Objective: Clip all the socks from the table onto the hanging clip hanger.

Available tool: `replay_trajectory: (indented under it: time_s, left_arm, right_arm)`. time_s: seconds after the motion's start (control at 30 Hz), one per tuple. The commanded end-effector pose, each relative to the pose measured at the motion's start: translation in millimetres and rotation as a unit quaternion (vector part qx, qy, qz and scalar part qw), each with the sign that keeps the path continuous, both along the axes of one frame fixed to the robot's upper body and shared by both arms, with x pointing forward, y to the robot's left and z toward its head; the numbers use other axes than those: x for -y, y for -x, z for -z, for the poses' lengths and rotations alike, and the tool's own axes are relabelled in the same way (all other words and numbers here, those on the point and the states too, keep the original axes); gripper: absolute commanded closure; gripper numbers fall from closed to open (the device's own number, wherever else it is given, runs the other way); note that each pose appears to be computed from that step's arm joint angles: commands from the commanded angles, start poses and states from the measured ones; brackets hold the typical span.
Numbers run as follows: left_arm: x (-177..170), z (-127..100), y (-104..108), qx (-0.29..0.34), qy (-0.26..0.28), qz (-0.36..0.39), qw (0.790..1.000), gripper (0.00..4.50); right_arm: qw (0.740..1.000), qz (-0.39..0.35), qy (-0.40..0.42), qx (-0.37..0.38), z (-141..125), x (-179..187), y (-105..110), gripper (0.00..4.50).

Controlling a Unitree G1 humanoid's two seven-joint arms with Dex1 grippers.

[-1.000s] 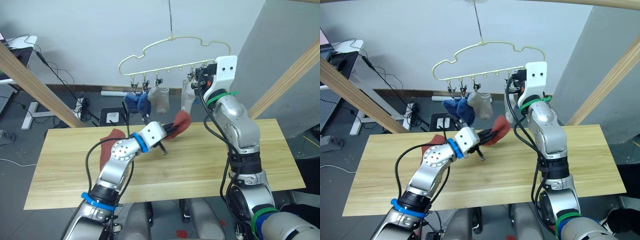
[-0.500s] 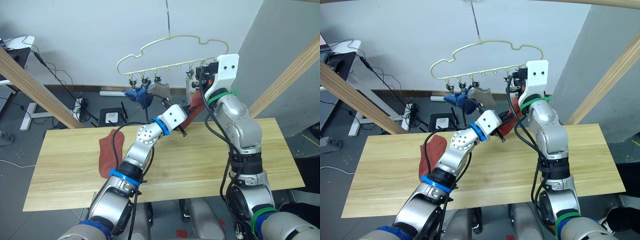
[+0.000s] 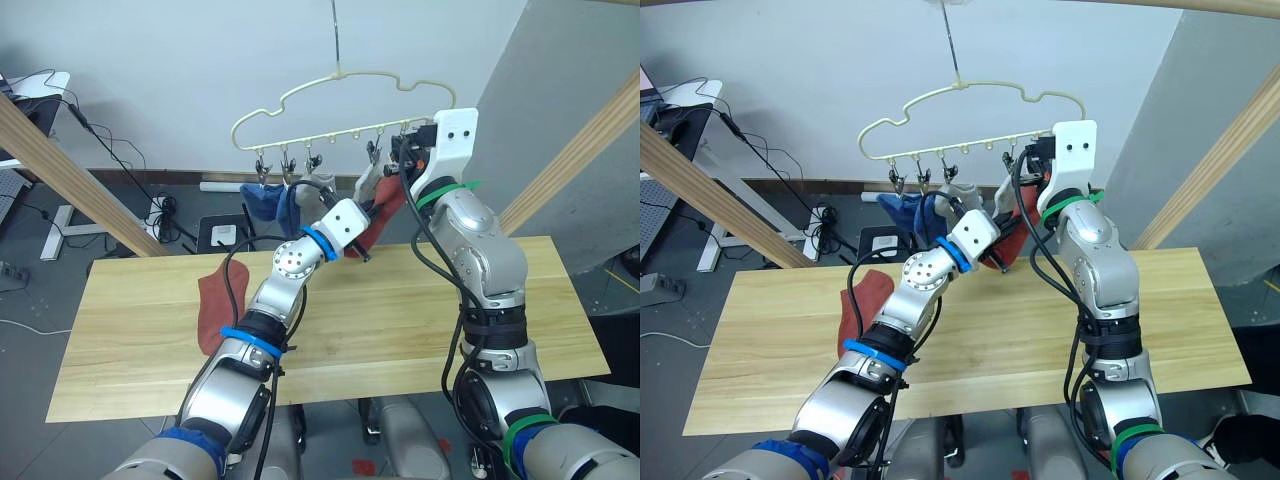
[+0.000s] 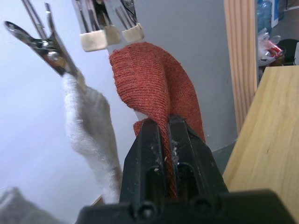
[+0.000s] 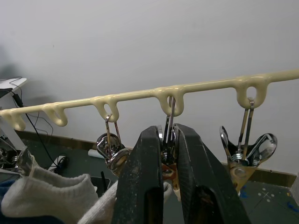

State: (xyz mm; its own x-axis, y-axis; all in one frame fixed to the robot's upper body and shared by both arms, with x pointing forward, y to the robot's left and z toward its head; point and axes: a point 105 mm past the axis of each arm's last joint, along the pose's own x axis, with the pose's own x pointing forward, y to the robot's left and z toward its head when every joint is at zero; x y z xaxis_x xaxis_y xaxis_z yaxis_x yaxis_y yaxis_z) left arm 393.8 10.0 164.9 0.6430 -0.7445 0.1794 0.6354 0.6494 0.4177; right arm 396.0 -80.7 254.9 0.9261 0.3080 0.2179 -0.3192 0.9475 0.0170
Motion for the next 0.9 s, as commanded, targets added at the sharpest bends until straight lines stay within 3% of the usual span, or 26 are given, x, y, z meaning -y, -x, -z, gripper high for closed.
replay_trajectory:
  time_s: [0.03, 0.5, 0.9]
  left_arm:
    - [6, -16, 1, 0.017, 0.018, 0.009, 1.000, 4.50]
    - [8, -22, -5, 0.008, 0.025, 0.010, 1.000, 4.50]
    - [9, -11, -5, -0.014, 0.010, 0.018, 1.000, 4.50]
  right_arm:
    - [0.999, -0.011, -0.008, 0.033, -18, -1, 9, 4.41]
    - [1.000, -0.017, -0.009, 0.021, -14, -3, 9, 4.41]
    - [1.000, -0.013, -0.010, 0.023, -14, -1, 9, 4.41]
